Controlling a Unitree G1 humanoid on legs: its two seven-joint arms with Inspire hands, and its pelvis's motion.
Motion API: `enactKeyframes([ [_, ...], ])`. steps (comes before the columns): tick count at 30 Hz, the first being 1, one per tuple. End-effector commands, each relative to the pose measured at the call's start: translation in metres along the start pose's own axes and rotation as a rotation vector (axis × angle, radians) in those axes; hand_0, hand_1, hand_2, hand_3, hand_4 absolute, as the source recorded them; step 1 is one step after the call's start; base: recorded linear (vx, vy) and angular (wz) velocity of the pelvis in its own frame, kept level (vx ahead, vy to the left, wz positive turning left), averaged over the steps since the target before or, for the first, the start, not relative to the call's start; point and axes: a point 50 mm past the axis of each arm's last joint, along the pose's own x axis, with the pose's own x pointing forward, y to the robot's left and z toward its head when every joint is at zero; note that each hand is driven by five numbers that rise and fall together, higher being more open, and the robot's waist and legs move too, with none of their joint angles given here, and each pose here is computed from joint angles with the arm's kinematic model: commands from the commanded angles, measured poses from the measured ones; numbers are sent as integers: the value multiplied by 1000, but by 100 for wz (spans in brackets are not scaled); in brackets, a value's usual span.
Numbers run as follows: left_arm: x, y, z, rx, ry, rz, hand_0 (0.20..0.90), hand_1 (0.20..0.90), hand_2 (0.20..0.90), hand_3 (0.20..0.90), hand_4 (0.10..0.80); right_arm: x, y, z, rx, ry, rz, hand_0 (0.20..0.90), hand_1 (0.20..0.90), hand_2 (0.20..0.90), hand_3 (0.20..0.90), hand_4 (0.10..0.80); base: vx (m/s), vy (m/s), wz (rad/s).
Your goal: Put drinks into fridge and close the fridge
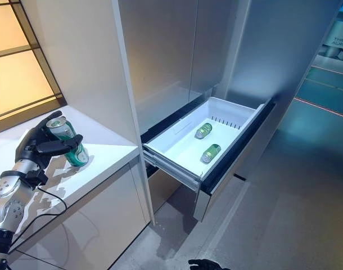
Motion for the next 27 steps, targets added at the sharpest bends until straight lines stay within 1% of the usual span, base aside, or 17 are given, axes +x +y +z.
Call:
enactKeyframes([
  [1, 28, -7, 85, -47, -350, -11, 900, 900, 900, 900, 800, -4, 2, -30, -34, 112, 23, 900, 900, 900, 900, 800, 0, 0, 0],
  [8, 32, -9, 75, -115, -295, -24, 900, 900, 900, 900, 800, -4, 2, -28, -36, 110, 24, 900, 900, 900, 900, 800, 0, 0, 0],
  [12, 34, -10, 67, -199, -279, -28, 900, 900, 900, 900, 800, -4, 2, -28, -36, 112, 22, 900, 900, 900, 900, 800, 0, 0, 0],
  [15, 35, -10, 67, -241, -279, -30, 900, 900, 900, 900, 800, -4, 2, -28, -37, 113, 22, 900, 900, 900, 900, 800, 0, 0, 0],
  [27, 34, -5, 73, -271, -330, -1, 900, 900, 900, 900, 800, -3, 3, -27, -38, 111, 23, 900, 900, 900, 900, 800, 0, 0, 0],
])
